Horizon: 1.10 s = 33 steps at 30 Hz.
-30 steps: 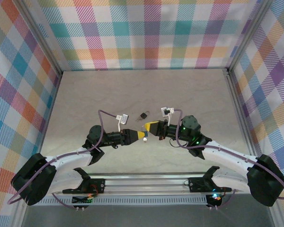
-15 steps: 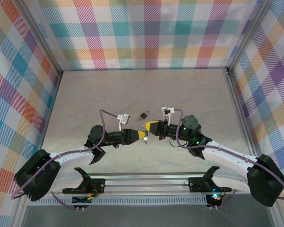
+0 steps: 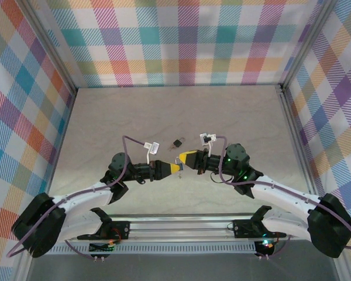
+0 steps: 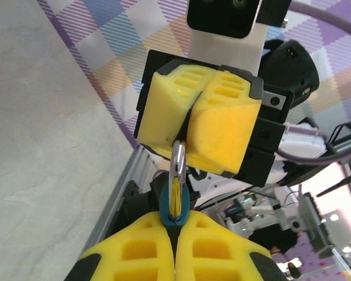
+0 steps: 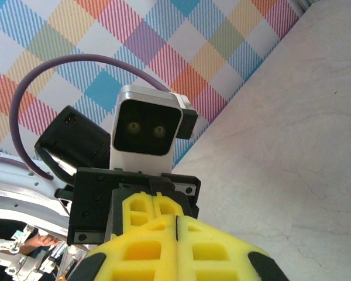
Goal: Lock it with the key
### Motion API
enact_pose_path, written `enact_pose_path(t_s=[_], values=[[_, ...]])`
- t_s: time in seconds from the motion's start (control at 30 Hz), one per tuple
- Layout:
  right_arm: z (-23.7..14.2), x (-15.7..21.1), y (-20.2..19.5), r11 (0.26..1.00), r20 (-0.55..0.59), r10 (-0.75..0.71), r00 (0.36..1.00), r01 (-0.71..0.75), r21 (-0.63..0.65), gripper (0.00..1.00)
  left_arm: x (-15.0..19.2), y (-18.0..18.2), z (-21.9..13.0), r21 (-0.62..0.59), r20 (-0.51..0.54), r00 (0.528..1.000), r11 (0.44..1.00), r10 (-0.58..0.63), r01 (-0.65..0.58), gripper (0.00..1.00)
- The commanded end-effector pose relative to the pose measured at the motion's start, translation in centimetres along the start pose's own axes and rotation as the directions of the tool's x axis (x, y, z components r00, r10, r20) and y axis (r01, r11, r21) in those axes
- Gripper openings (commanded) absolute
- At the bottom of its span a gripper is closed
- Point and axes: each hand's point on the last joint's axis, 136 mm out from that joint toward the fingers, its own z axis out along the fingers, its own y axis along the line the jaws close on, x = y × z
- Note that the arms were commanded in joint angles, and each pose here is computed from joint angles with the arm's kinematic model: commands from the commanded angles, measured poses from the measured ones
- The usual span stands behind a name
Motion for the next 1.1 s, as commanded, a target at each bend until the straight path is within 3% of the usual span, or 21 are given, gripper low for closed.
enact_pose_path(t_s=[0.0, 0.4, 0.5, 0.6, 0.77, 0.9, 0.97, 1.07], values=[[-0.4, -0.5, 1.2, 0.997, 0.019, -0.062, 0.998, 0.063, -0.044, 0.00, 0.4, 0.3, -0.4, -0.062, -0.032, 0.997, 0.995, 0.073, -0.075, 0.00], [-1.1, -0.4, 1.1, 0.992, 0.055, -0.119, 0.991, 0.122, -0.040, 0.00, 0.7, -0.7, -0.3, 0.003, -0.035, 0.995, 0.996, 0.092, -0.092, 0.00], [-2.0, -0.8, 1.3, 0.988, 0.076, -0.152, 0.985, 0.153, -0.005, 0.15, 1.0, -0.4, -0.5, -0.047, -0.053, 0.992, 0.992, 0.115, -0.117, 0.00], [-3.0, -1.0, 0.9, 0.984, 0.081, -0.172, 0.982, 0.168, 0.064, 0.41, 1.3, -0.1, -0.5, -0.111, -0.061, 0.989, 0.984, 0.136, -0.143, 0.00], [-5.0, -1.9, 0.4, 0.963, 0.095, -0.220, 0.971, 0.201, 0.177, 0.75, 1.5, -0.3, -0.2, -0.283, -0.177, 0.970, 0.935, 0.167, -0.213, 0.00], [-5.8, -2.2, 0.5, 0.955, 0.065, -0.236, 0.970, 0.219, 0.202, 0.89, 2.4, -0.1, -1.2, -0.386, -0.368, 0.922, 0.882, 0.121, -0.270, 0.00], [-6.0, -2.0, 0.7, 0.954, 0.033, -0.237, 0.971, 0.227, 0.195, 0.93, 3.5, 0.6, -2.1, -0.413, -0.489, 0.867, 0.851, 0.095, -0.326, 0.00], [-6.2, -2.0, 1.3, 0.959, 0.021, -0.242, 0.970, 0.236, 0.155, 0.95, 5.2, 0.5, -2.6, -0.348, -0.622, 0.778, 0.859, 0.089, -0.376, 0.00]])
